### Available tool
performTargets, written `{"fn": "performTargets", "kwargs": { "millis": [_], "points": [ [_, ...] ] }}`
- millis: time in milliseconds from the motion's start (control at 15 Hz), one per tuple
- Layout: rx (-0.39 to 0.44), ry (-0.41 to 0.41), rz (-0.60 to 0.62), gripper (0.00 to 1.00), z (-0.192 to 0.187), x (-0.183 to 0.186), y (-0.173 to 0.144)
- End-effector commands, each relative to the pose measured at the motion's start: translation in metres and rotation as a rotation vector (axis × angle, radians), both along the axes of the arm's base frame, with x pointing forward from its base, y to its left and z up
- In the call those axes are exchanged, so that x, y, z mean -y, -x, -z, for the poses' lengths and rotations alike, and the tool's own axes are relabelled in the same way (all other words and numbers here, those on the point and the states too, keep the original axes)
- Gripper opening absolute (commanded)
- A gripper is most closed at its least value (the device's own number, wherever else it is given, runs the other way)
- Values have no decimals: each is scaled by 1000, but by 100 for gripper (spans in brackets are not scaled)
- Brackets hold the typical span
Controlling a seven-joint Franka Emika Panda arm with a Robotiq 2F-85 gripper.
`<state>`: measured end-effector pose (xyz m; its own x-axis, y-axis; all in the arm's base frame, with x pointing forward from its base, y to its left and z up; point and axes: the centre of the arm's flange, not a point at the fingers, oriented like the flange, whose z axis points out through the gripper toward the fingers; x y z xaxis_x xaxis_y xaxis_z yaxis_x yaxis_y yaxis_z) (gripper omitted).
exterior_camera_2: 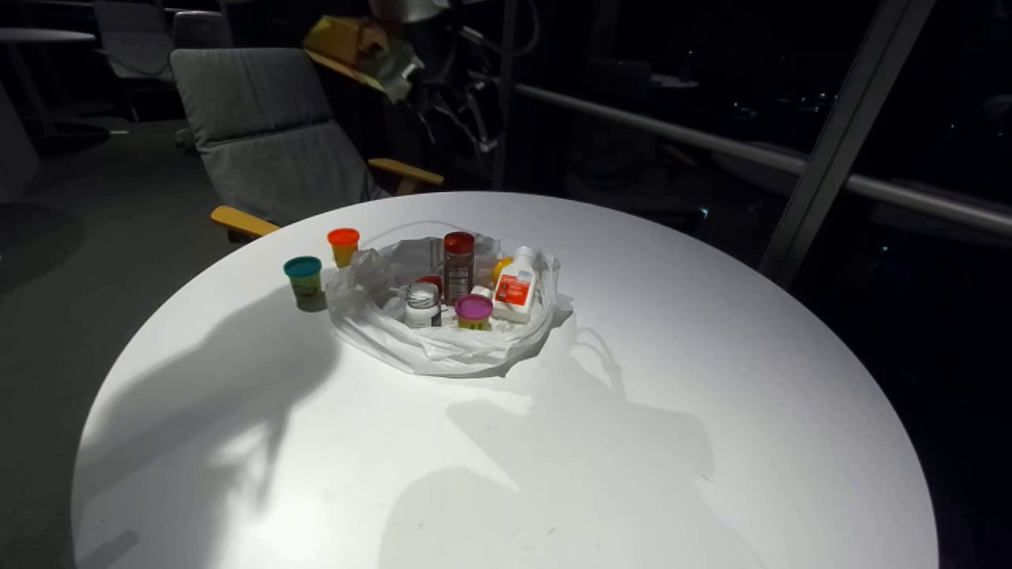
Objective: Put the bottles on the table in the plastic bag
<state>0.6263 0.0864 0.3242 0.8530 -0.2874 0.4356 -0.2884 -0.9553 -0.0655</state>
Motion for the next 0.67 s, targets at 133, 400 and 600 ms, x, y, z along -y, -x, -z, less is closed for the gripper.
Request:
{"fn": "performTargets", "kwargs": {
  "millis": [133, 400, 600],
  "points": [
    [-222, -54, -19, 100, -25, -81, 75],
    [-439, -73, -55, 100, 35, -124, 113],
    [-488, -107, -116, 100, 79, -148, 128]
  ]
}}
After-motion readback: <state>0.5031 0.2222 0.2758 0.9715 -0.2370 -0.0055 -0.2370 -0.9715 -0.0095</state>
